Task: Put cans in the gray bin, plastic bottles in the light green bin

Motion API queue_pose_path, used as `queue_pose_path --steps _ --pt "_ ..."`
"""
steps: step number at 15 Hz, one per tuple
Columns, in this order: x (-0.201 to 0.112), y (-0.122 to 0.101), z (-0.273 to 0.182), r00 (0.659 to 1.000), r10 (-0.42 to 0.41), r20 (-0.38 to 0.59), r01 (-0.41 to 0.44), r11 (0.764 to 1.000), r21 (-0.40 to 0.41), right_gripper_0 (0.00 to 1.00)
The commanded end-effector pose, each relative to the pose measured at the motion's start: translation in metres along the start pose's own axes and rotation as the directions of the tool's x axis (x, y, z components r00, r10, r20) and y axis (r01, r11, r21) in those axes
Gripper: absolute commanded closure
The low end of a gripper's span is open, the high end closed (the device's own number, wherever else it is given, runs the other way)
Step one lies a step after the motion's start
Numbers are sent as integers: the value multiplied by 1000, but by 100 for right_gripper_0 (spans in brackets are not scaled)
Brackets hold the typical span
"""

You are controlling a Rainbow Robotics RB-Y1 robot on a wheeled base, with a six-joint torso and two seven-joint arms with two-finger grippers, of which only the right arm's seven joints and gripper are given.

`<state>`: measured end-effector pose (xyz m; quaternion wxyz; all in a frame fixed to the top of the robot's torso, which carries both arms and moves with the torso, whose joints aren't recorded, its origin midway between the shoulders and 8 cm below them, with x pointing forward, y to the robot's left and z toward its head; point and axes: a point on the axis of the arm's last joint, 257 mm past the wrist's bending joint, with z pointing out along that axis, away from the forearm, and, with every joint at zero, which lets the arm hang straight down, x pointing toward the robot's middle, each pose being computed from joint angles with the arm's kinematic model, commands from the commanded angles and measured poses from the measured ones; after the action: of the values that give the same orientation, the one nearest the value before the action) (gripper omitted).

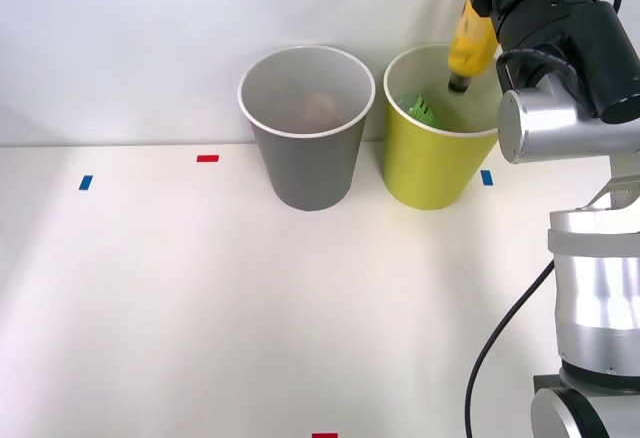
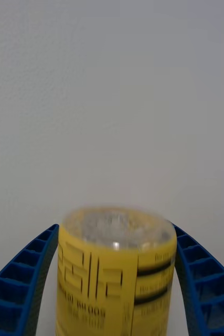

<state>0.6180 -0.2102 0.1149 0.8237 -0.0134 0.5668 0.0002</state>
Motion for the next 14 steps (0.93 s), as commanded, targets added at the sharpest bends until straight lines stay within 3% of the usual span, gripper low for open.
queue_pose_path --steps 1,9,14 --pt "-3 6 -2 1000 -1 22 2 1000 -28 0" --pt "3 24 -97 997 6 80 5 991 -135 0" --pt "4 8 -161 997 9 80 4 987 -161 0"
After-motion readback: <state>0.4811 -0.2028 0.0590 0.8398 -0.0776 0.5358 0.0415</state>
